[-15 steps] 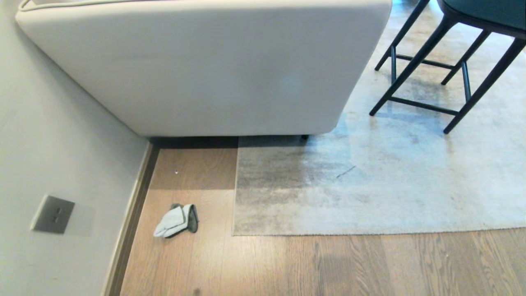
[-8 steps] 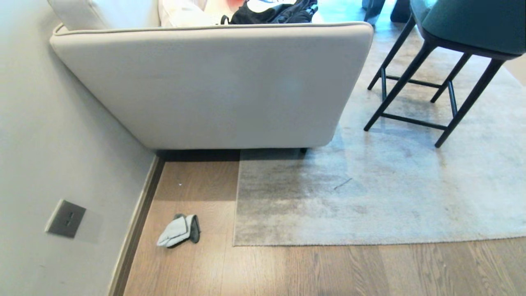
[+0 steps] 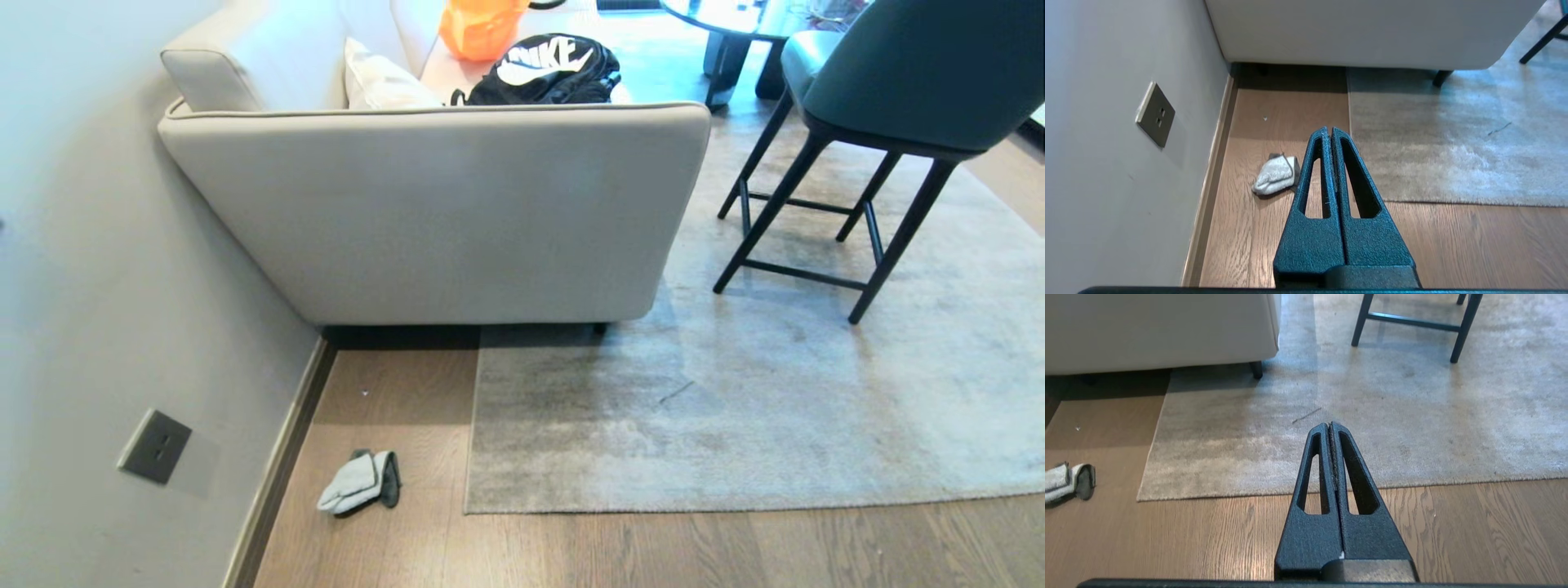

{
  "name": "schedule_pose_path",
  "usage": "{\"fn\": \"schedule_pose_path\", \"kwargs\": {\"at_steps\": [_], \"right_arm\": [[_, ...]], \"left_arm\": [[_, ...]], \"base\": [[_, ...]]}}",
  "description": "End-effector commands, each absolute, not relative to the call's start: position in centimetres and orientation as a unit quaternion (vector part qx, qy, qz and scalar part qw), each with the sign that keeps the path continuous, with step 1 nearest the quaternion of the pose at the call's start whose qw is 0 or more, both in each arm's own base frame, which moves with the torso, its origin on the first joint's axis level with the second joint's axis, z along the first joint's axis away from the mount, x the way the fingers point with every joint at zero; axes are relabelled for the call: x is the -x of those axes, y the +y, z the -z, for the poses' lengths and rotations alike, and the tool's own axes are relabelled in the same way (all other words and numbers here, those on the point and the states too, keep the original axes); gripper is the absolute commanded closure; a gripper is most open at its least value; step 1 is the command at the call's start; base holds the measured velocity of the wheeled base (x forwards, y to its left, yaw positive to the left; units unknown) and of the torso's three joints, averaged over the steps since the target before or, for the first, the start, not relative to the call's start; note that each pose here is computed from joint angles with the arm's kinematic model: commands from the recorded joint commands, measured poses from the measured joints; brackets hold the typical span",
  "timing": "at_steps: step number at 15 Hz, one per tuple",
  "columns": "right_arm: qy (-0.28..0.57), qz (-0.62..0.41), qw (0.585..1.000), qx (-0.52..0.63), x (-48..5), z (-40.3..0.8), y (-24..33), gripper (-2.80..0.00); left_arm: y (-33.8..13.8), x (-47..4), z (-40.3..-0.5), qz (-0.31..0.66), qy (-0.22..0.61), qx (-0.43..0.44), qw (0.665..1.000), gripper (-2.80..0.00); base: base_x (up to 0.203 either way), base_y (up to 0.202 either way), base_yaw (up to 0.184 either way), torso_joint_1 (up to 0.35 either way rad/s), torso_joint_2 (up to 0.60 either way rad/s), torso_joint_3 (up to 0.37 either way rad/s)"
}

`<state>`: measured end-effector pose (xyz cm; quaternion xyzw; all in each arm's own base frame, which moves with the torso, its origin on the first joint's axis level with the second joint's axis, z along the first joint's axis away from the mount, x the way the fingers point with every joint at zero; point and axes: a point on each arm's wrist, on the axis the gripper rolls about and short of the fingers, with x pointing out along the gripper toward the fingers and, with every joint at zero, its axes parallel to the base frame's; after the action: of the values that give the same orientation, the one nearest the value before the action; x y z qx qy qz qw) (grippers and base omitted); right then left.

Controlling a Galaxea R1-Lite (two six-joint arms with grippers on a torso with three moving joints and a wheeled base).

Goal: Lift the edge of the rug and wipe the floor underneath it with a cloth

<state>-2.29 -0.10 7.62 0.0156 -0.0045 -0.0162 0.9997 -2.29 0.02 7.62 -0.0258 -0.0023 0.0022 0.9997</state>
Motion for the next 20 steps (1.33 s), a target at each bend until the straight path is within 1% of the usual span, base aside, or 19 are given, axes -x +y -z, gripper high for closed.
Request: {"fn": "schedule_pose_path", "kwargs": {"at_steps": [1,14,20], "right_arm": [[-0.004,0.016,1.0,-0.015,2.28,-7.63,-0.1,0.0],[-0.004,0.016,1.0,-0.016,2.28,-7.63,-0.1,0.0],[-0.004,0.016,1.0,-0.016,2.28,-7.63,-0.1,0.0]], "left_arm": [[0.03,2.29,-7.62,-0.003,-0.002,0.026,1.0,0.0],[0.03,2.29,-7.62,-0.004,-0.002,0.028,1.0,0.0],[0.03,2.29,-7.62,-0.004,-0.002,0.029,1.0,0.0]], "base": [[0.0,0.0,0.0,-0.002,0.01,0.207],[0.0,0.0,0.0,0.001,0.0,0.201],[0.0,0.0,0.0,0.0,0.0,0.0]]}}
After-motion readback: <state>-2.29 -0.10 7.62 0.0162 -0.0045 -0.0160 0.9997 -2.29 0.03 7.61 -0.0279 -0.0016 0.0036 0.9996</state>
